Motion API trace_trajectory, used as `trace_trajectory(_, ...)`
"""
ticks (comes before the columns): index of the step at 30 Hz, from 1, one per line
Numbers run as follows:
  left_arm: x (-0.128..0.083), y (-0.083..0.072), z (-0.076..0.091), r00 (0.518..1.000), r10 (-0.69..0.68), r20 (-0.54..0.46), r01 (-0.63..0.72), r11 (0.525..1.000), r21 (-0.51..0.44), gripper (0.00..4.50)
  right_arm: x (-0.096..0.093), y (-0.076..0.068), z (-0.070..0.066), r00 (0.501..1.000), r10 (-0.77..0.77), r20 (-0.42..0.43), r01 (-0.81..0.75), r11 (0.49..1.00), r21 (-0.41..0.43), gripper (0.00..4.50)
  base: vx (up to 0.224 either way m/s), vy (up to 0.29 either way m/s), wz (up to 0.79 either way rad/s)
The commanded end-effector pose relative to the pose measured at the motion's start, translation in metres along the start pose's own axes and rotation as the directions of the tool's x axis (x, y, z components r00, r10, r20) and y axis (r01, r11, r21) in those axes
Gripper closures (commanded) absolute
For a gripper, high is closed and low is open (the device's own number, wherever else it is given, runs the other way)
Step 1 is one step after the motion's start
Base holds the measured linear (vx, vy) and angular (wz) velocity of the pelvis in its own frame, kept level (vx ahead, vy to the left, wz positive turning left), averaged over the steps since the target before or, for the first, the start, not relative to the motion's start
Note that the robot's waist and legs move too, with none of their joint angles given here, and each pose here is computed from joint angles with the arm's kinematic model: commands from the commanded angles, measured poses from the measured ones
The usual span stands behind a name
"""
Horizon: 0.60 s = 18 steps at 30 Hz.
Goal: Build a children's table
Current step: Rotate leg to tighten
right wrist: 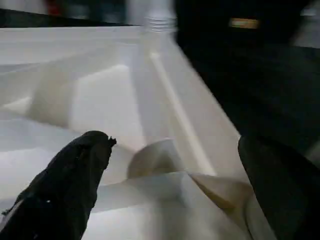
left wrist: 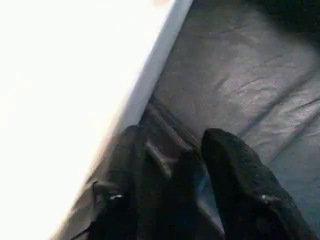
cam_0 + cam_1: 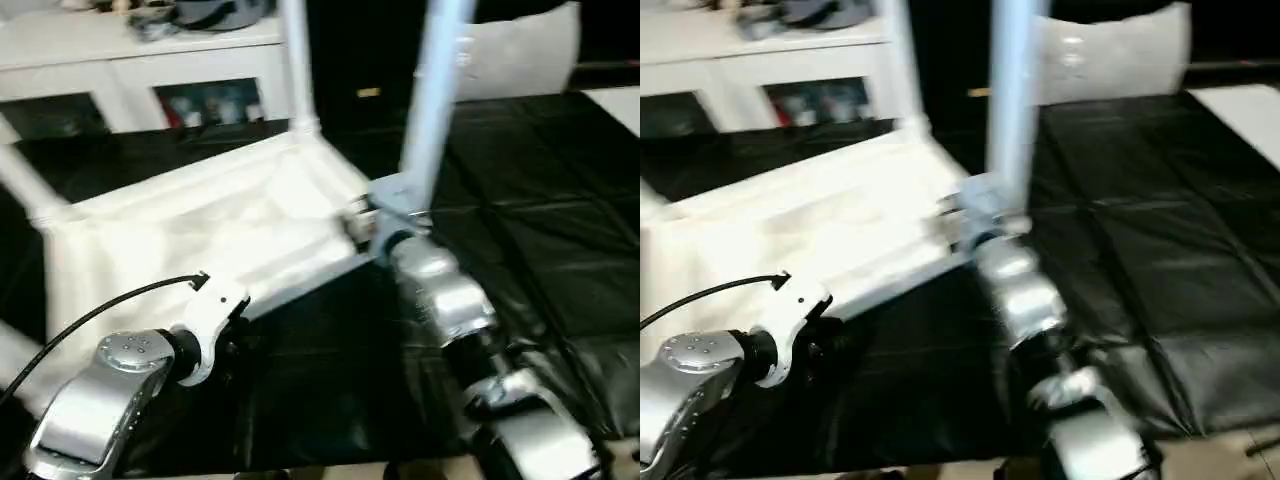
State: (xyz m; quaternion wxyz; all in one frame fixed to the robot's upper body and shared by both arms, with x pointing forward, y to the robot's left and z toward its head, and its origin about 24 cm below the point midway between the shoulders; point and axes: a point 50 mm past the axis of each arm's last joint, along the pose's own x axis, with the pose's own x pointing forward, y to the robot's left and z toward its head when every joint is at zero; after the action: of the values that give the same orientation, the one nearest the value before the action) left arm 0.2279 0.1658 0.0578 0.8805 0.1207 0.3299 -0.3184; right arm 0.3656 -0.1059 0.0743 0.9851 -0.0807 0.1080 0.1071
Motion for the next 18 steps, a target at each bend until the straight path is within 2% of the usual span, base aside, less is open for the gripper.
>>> trace_trajectory(1,0.000,0.008,-0.004,0.997,0.079,-0.007,-0.079,0.997,0.007,2.32,-0.002,-0.043,-0.005,0.982,-0.191,-0.010,0.191,0.982,-0.002,0.00,0.000,0.000,0.00)
trace_trajectory(3,0.002,0.008,-0.004,0.996,0.084,-0.008,-0.084,0.996,0.016,2.32,-0.003,-0.062,-0.004,0.965,-0.260,-0.004,0.260,0.965,0.001,0.00,0.000,0.000,0.00)
trace_trajectory(4,0.002,0.008,-0.005,0.996,0.085,-0.006,-0.085,0.996,0.017,2.32,-0.005,-0.076,-0.003,0.952,-0.305,0.001,0.305,0.952,0.006,0.00,0.000,0.000,0.00)
trace_trajectory(6,0.003,0.007,-0.005,0.996,0.087,-0.002,-0.087,0.996,0.014,2.32,-0.007,-0.088,-0.002,0.941,-0.338,0.003,0.338,0.941,0.008,0.00,0.000,0.000,0.00)
trace_trajectory(7,0.004,0.006,-0.005,0.996,0.088,-0.004,-0.088,0.996,0.016,2.32,-0.009,-0.099,-0.002,0.930,-0.368,0.006,0.368,0.930,0.006,0.00,0.000,0.000,0.00)
trace_trajectory(8,0.004,0.006,-0.005,0.996,0.088,-0.004,-0.088,0.996,0.016,2.32,-0.009,-0.099,-0.002,0.930,-0.368,0.006,0.368,0.930,0.006,0.00,0.000,0.000,0.00)
trace_trajectory(11,0.006,0.006,-0.005,0.996,0.092,0.006,-0.092,0.996,0.021,2.32,-0.014,-0.117,-0.005,0.909,-0.416,0.007,0.416,0.909,0.003,0.00,0.000,0.000,0.00)
trace_trajectory(12,0.006,0.006,-0.005,0.996,0.092,0.006,-0.092,0.996,0.021,2.32,-0.014,-0.118,-0.005,0.909,-0.418,0.007,0.418,0.909,0.003,0.00,0.000,0.000,0.00)
trace_trajectory(14,0.006,0.006,-0.006,0.995,0.097,0.015,-0.097,0.995,0.027,2.32,-0.019,-0.131,-0.008,0.892,-0.451,0.006,0.451,0.892,0.000,0.00,0.000,0.000,0.00)
trace_trajectory(18,0.007,0.004,-0.007,0.995,0.098,0.032,-0.099,0.995,0.033,2.32,-0.027,-0.148,-0.013,0.871,-0.492,0.003,0.492,0.871,-0.007,0.00,0.000,0.000,0.00)
